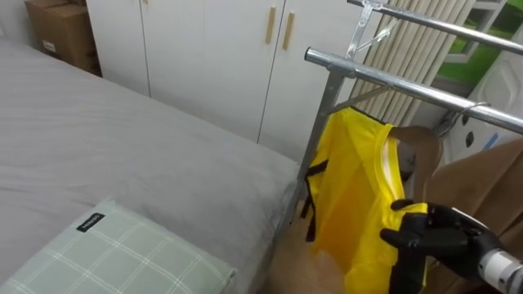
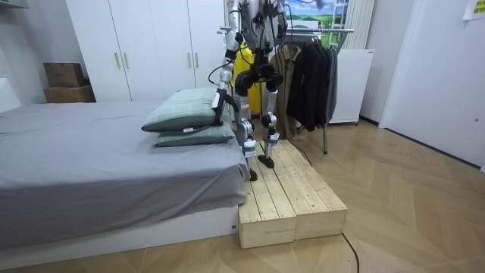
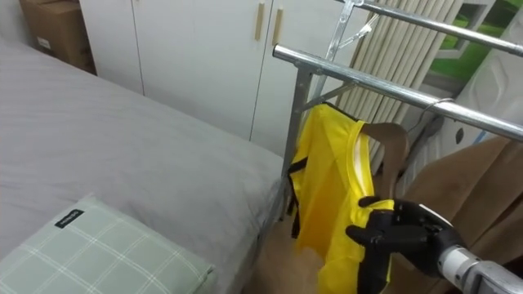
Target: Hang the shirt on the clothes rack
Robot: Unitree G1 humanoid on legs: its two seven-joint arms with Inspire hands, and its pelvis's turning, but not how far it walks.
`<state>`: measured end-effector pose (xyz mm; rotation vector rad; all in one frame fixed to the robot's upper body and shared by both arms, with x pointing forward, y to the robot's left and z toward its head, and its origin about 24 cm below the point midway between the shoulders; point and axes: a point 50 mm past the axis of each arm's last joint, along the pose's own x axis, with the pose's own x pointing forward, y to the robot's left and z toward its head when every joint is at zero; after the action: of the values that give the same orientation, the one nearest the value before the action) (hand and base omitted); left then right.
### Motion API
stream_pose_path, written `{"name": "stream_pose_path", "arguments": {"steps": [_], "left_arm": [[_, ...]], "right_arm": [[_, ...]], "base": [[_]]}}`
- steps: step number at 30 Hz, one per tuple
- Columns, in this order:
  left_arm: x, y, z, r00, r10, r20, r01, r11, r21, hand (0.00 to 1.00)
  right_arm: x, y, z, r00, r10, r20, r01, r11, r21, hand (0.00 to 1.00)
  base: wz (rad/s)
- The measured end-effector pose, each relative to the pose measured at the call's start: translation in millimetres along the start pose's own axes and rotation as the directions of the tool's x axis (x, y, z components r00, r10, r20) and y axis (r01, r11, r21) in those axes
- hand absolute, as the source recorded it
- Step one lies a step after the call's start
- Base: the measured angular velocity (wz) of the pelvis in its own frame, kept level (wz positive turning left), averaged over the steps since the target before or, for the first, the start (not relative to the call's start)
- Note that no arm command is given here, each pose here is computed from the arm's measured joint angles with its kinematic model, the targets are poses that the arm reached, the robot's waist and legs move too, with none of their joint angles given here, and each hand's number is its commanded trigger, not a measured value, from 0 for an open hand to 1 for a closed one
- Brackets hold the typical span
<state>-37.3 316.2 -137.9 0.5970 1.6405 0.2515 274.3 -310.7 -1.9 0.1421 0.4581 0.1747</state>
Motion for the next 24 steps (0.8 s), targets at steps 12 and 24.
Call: {"name": "stream_pose_path", "arguments": {"steps": [12, 24], "left_arm": [[0.0, -0.2, 0.3, 1.0, 0.006, 0.0, -0.006, 1.0, -0.016, 0.0], [-0.6, -4.0, 1.0, 1.0, 0.017, -0.001, -0.017, 1.0, -0.008, 0.0]], "right_arm": [[0.1, -1.0, 1.4, 1.0, -0.022, 0.013, 0.022, 1.0, -0.002, 0.0], [3.7, -5.2, 12.4, 0.987, -0.158, 0.004, 0.158, 0.979, -0.129, 0.0]], "base": [[0.0], [0.0]]}}
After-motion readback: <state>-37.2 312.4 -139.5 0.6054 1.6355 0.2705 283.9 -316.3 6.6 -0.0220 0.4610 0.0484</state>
